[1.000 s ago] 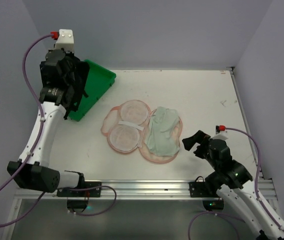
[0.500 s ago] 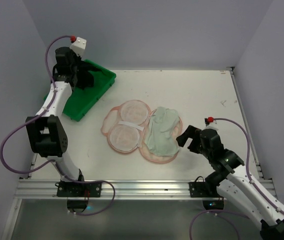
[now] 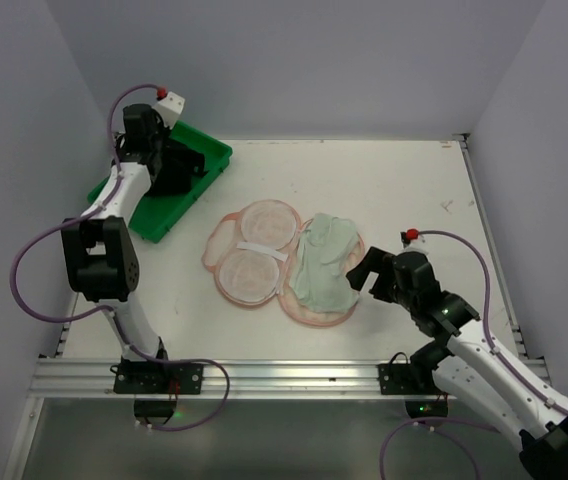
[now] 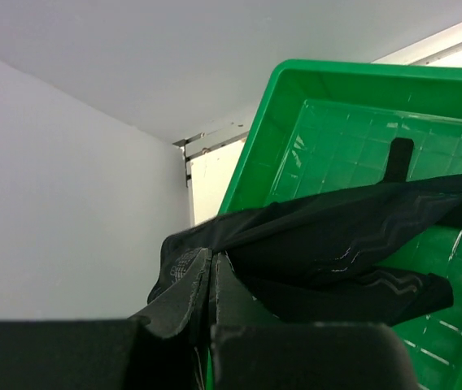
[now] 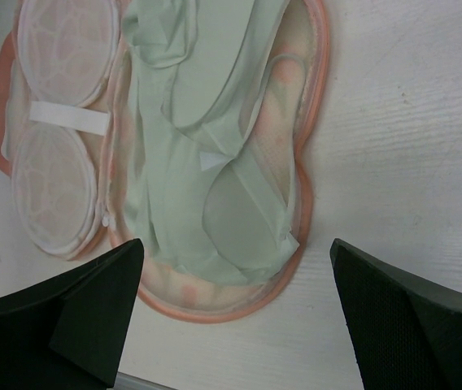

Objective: Unzip the laundry bag and remove the bra

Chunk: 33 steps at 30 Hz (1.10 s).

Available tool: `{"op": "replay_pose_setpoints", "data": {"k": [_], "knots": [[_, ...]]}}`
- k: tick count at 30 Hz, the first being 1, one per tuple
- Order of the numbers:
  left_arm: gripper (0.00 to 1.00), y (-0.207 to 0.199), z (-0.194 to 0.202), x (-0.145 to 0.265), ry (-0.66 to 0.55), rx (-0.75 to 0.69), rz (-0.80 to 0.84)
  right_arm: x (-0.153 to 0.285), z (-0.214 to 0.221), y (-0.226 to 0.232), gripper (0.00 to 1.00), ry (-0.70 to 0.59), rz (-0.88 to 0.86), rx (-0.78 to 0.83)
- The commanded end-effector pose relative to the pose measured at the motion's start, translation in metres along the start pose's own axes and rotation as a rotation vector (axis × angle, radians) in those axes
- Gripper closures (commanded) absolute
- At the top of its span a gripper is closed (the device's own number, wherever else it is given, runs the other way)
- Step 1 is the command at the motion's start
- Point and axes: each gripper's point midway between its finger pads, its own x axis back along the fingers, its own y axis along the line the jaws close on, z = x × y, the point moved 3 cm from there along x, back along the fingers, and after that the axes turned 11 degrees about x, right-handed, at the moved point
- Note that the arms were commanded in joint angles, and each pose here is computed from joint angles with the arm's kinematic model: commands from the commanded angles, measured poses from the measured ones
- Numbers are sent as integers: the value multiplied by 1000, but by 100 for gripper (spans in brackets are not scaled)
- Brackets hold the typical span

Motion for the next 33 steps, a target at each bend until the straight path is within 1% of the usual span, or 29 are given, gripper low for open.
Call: {"op": "replay_pose_setpoints", "data": {"k": [1, 4, 7, 9, 10, 12, 13, 16, 19, 22, 25, 27, 28, 29, 30, 31, 32, 33], "knots": [[100, 25, -31, 33, -74, -54, -52, 0, -19, 16, 2, -42, -59, 8], [100, 16, -18, 22, -51, -55, -33, -5, -17, 16, 2, -22, -46, 7], [100, 0, 3, 4, -6, -38, 10, -7, -17, 17, 2, -8, -45, 5], [100, -10, 11, -6, 4, 9, 38, -7, -16, 19, 2, -1, -49, 6], [100, -22, 21, -17, 22, 21, 72, -7, -16, 18, 2, -2, -48, 6], [100, -28, 20, -27, 24, 72, 74, -7, -17, 17, 2, -9, -43, 10], [100, -36, 30, -36, 44, 81, 90, -7, -17, 17, 2, -9, -43, 13], [100, -49, 39, -46, 69, 109, 106, -6, -20, 18, 2, -18, -47, 21], [97, -55, 56, -47, 119, 126, 106, -5, -20, 18, 2, -22, -46, 20], [89, -55, 75, -43, 168, 135, 69, -6, -19, 18, 2, -22, -52, 17], [83, -52, 78, -40, 184, 157, 36, -6, -19, 20, 2, -25, -66, 14], [71, -50, 68, -35, 177, 206, 37, -5, -17, 20, 2, -23, -76, 16], [46, -49, 62, -33, 169, 223, 40, -3, -19, 21, 2, -32, -84, 16], [31, -45, 51, -29, 155, 243, 40, -1, -19, 21, 2, -37, -89, 16], [13, -53, 32, -20, 125, 263, 52, 0, -19, 22, 2, -40, -97, 19], [13, -52, 24, -16, 113, 277, 47, 1, -20, 22, 1, -46, -102, 21], [4, -48, 13, -9, 106, 290, 43, 4, -22, 23, 2, -59, -110, 21], [2, -44, -1, 1, 86, 321, 31, 5, -23, 23, 2, -65, -112, 21]]}}
